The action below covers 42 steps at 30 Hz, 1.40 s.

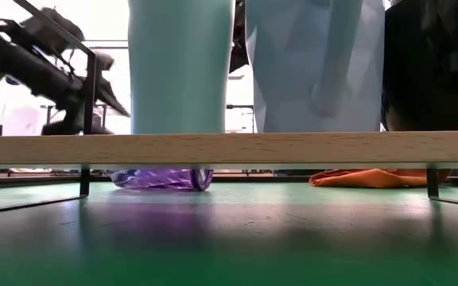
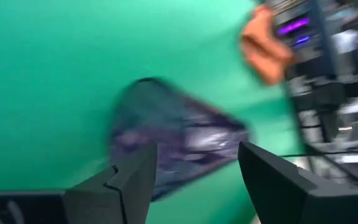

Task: Stack small to large cups/mugs on shelf
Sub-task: Put the violet cup on the shelf

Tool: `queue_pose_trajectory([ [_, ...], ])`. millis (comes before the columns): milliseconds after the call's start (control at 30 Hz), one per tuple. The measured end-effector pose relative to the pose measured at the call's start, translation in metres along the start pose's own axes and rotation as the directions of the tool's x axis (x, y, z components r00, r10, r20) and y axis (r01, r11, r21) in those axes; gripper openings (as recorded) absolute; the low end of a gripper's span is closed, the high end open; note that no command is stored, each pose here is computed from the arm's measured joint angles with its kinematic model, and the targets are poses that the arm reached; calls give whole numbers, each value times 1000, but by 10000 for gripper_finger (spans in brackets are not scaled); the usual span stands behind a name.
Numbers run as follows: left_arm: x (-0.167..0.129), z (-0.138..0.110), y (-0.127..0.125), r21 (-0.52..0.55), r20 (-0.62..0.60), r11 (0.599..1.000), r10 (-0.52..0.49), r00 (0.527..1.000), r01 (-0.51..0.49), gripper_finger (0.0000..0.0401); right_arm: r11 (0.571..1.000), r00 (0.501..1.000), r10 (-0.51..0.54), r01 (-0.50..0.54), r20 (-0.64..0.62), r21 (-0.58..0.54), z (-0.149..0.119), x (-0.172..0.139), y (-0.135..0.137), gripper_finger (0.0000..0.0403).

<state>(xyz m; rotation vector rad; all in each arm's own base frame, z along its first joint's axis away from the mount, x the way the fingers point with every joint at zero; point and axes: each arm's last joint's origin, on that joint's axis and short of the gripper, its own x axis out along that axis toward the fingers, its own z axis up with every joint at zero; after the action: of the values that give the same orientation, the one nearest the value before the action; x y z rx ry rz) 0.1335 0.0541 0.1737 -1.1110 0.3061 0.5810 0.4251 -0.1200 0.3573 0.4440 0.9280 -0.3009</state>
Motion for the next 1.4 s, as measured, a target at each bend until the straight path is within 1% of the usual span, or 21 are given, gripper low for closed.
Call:
queue_pose_trajectory([
  [67,8,3,7,7,-37,999,45,998,-45,212,1000,1000,0,0,1,7,0,0,0,272],
  [133,16,8,10,15,-60,999,35,998,-34,212,1000,1000,0,0,1,7,0,0,0,271],
  [233,27,16,5,50,-40,997,-64,997,66,212,1000,1000,-6,6,3,7,0,0,0,268],
  [300,36,19,3,69,-54,991,-115,992,118,212,1000,1000,-29,29,9,7,0,0,-1,266],
  [333,40,19,3,71,-76,990,-118,990,124,212,999,999,-43,43,12,7,0,0,-1,265],
  [467,61,16,9,101,-203,991,-69,977,91,206,997,997,-77,77,17,9,0,-1,-3,266],
  [533,71,17,9,121,-244,988,-65,968,97,187,997,997,-83,82,6,13,0,-1,-5,267],
  [600,77,18,9,132,-271,986,-60,961,99,159,996,996,-90,90,-7,18,-1,-2,-8,267],
  [667,82,24,1,161,-253,978,-88,964,131,122,995,995,-96,96,-18,21,-2,-2,-10,267],
  [733,83,32,-11,215,-226,959,-136,965,185,80,995,995,-98,99,-23,23,-2,-2,-11,266],
  [833,81,40,-23,274,-210,937,-162,964,217,18,995,995,-99,100,-23,25,-2,-2,-12,262],
  [900,78,46,-32,306,-183,925,-175,967,225,8,995,995,-100,100,-25,25,-2,-2,-12,259],
  [967,74,49,-36,331,-179,923,-142,973,196,4,995,995,-99,100,-25,25,-2,-3,-12,256],
  [1067,63,53,-43,362,-198,925,-45,979,116,2,995,994,-100,101,-31,13,-3,-4,-12,252],
  [1167,34,63,-66,426,-232,901,21,972,83,1,994,992,-112,112,-62,-8,-5,-7,-16,248],
  [1200,20,68,-78,459,-241,885,36,970,82,1,993,990,-117,117,-74,-10,-6,-9,-19,247],
  [1267,-13,77,-104,541,-238,839,82,968,62,1,992,987,-129,128,-93,-11,-8,-14,-25,244],
  [1333,-48,84,-131,618,-223,786,146,964,24,1,991,987,-133,133,-88,-9,-7,-20,-30,242],
  [1400,-79,90,-155,675,-209,738,177,962,10,1,991,988,-137,137,-73,-6,-6,-27,-35,242],
])
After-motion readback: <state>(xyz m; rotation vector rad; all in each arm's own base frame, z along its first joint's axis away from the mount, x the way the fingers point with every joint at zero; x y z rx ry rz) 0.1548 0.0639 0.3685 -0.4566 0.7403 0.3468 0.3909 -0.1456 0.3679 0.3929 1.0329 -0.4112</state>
